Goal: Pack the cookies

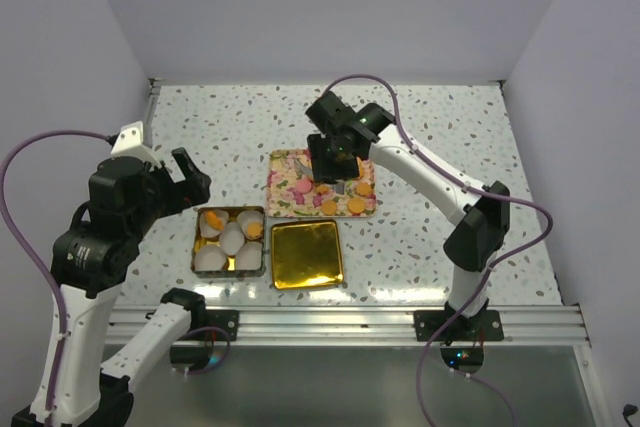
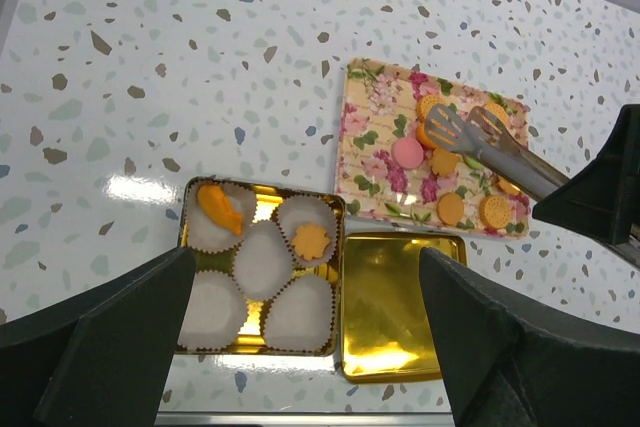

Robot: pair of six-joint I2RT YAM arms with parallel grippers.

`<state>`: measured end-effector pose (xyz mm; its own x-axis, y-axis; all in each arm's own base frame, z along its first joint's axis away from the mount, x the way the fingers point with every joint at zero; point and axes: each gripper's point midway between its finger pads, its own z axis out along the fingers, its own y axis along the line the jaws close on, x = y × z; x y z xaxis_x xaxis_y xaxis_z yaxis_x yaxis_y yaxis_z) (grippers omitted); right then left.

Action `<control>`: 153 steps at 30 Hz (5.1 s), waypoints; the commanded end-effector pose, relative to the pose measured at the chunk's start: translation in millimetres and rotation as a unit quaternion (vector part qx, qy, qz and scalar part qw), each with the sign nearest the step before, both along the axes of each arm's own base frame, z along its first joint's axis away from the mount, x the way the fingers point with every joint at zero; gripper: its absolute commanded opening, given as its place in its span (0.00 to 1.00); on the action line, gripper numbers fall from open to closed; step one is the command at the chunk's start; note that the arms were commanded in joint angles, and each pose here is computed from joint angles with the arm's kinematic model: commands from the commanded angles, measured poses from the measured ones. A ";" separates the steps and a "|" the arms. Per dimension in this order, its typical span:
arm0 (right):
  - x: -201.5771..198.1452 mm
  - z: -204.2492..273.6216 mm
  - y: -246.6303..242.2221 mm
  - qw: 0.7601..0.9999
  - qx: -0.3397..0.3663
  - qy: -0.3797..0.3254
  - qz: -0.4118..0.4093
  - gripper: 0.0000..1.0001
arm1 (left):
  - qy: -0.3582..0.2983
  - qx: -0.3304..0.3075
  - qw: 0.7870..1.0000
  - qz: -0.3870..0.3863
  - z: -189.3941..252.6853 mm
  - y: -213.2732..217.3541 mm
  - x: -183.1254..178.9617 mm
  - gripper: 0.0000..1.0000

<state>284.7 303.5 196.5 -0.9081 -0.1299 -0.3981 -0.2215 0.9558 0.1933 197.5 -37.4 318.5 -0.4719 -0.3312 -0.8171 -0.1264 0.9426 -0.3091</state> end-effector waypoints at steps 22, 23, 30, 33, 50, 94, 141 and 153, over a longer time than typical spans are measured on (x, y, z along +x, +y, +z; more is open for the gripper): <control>-7.4 -48.8 -24.9 0.994 -0.102 0.046 0.008 0.55 | -0.011 0.023 1.000 -0.015 -0.5 -4.5 11.2 1.00; -7.8 -50.6 -25.3 0.993 -0.104 0.049 0.008 0.54 | -0.011 0.024 1.000 -0.015 -0.6 -4.5 11.1 1.00; -8.5 -49.6 -23.8 0.993 -0.103 0.051 0.008 0.41 | -0.012 0.032 0.999 -0.012 0.5 -2.3 10.6 1.00; -7.3 -42.9 -23.2 0.994 -0.100 0.048 0.006 0.38 | -0.014 0.034 0.999 -0.011 0.9 -1.9 10.9 1.00; -54.5 40.8 54.8 0.995 0.048 0.016 0.084 0.36 | -0.020 0.042 0.999 0.028 2.3 11.4 9.7 1.00; -73.4 51.3 113.6 0.991 0.083 -0.006 0.106 0.51 | -0.032 0.022 0.999 0.022 12.1 10.1 -2.3 1.00; -14.2 -58.6 30.2 0.991 -0.106 0.066 0.039 0.53 | -0.019 0.047 0.999 0.020 1.2 9.1 13.4 1.00; -17.1 -46.6 30.1 0.993 -0.095 0.065 0.037 0.40 | -0.022 0.049 0.998 0.024 2.3 10.6 14.2 1.00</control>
